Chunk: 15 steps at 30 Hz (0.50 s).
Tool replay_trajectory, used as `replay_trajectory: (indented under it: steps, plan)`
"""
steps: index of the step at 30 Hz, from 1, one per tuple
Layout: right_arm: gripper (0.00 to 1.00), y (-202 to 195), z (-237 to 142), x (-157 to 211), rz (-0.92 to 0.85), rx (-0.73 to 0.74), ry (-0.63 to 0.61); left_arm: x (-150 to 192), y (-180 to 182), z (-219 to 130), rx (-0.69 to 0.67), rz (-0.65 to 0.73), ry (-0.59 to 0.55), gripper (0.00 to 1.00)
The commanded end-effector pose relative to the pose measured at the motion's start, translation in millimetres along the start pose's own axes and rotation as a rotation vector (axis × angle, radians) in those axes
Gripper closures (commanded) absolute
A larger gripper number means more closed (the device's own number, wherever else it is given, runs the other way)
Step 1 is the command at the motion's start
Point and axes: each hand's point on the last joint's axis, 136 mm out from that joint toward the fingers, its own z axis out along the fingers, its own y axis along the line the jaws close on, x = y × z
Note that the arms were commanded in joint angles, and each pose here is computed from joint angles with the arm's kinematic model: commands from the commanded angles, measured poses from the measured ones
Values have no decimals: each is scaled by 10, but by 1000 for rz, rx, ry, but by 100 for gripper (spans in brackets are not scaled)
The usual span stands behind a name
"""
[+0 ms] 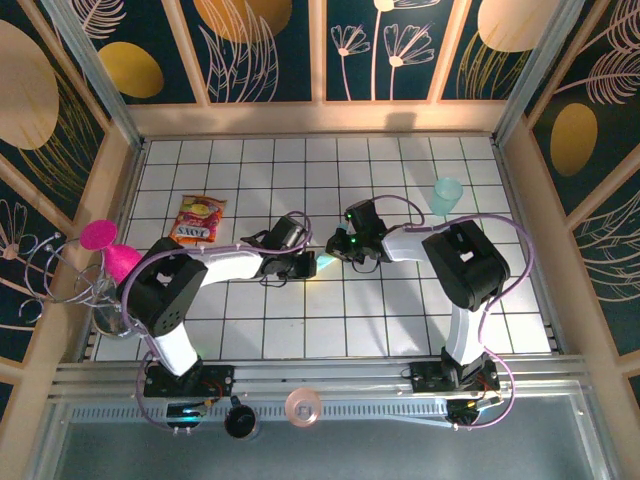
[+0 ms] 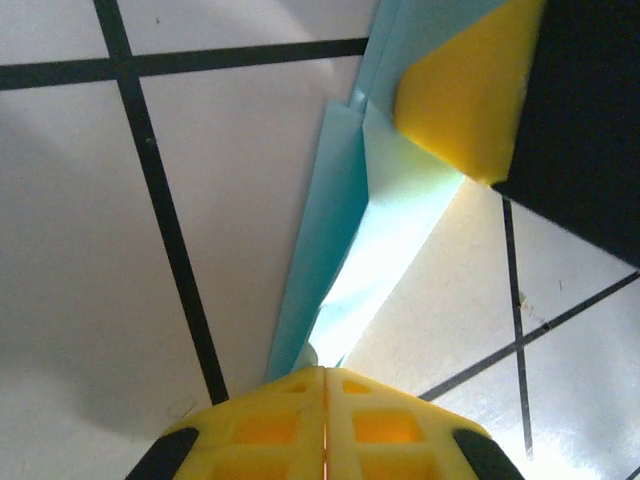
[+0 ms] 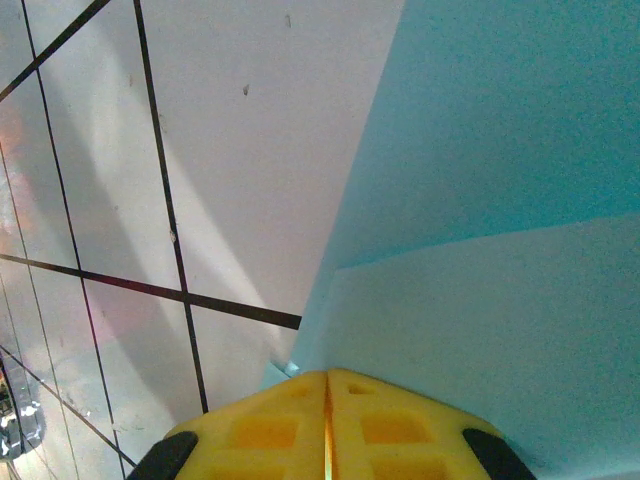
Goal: Fold a paper plane with a square sheet of paper (pick it up from the middle)
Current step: Fold the wing for the fifth time at the center of the table.
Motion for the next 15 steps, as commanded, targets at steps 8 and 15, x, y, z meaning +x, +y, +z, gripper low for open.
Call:
replay_trajectory:
  steps: [8,15]
  plan:
    - [90,-184,31,66,-8,51,24,-338,-268,-50,64,75,-38,91]
    - [90,-192,37,71,-17,46,32,-312,-181,120,54,87,3,95]
